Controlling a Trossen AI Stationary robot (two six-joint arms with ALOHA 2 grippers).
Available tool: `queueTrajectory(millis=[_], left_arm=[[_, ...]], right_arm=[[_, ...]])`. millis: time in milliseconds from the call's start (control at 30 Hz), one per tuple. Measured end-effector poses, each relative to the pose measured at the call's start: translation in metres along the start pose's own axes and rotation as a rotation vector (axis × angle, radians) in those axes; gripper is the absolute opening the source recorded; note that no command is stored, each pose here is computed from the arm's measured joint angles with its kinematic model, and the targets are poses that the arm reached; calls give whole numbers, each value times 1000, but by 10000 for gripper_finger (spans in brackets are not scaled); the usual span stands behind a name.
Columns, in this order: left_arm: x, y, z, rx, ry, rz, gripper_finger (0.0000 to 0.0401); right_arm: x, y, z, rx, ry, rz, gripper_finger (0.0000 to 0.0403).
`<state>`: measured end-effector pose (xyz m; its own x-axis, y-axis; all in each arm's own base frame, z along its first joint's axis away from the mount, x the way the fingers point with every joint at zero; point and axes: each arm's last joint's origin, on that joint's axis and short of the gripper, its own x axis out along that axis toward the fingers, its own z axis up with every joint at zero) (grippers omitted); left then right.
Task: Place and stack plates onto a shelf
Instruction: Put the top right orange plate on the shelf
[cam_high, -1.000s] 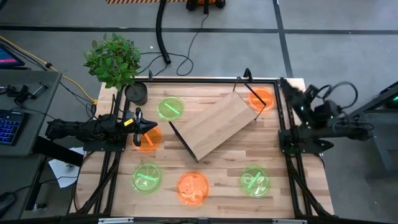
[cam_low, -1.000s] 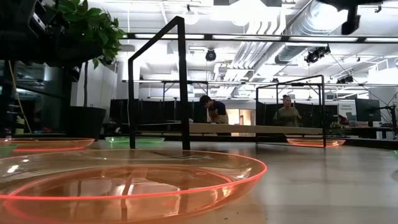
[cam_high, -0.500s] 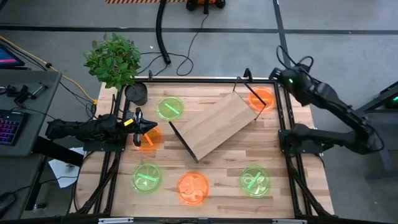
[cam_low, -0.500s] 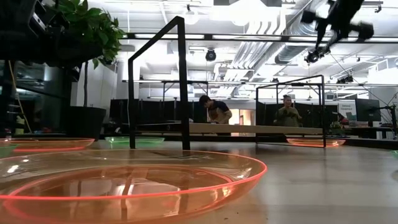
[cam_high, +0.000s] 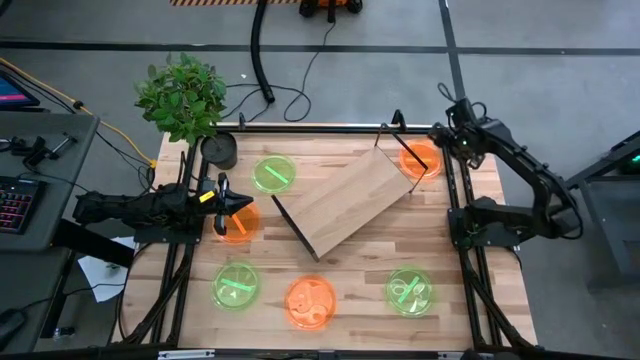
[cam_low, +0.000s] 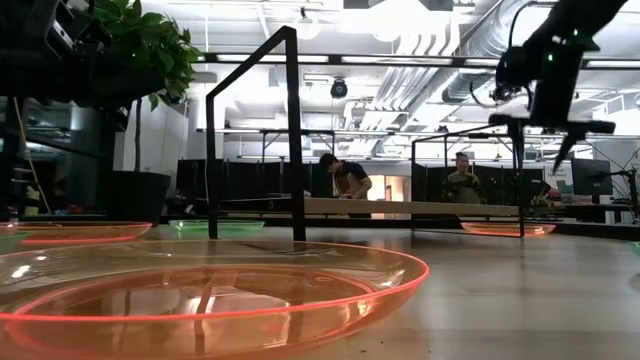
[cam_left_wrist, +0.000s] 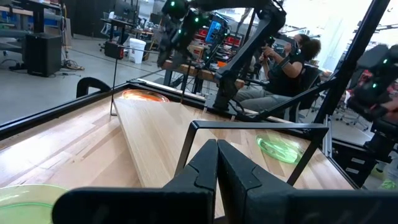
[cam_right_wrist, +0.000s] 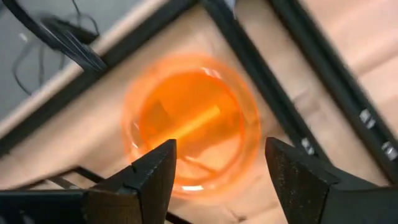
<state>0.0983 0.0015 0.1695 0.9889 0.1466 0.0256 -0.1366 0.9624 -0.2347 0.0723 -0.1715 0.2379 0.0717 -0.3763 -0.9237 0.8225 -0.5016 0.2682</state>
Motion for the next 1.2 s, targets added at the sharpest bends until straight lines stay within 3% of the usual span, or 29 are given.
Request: queueTrajectory(millis=[267, 533, 800, 1200], left_arm=[[0, 0, 0, 0, 0, 0, 1], [0, 0, 0, 0, 0, 0, 1], [0, 0, 0, 0, 0, 0, 1], [0, 0, 0, 0, 0, 0, 1]], right_arm=[[39, -27, -23, 94, 96, -101, 229], [69, -31, -44, 228, 111, 15, 228], [78, -38, -51, 336, 24, -12, 227], [92, -33, -49, 337, 6, -53, 150]])
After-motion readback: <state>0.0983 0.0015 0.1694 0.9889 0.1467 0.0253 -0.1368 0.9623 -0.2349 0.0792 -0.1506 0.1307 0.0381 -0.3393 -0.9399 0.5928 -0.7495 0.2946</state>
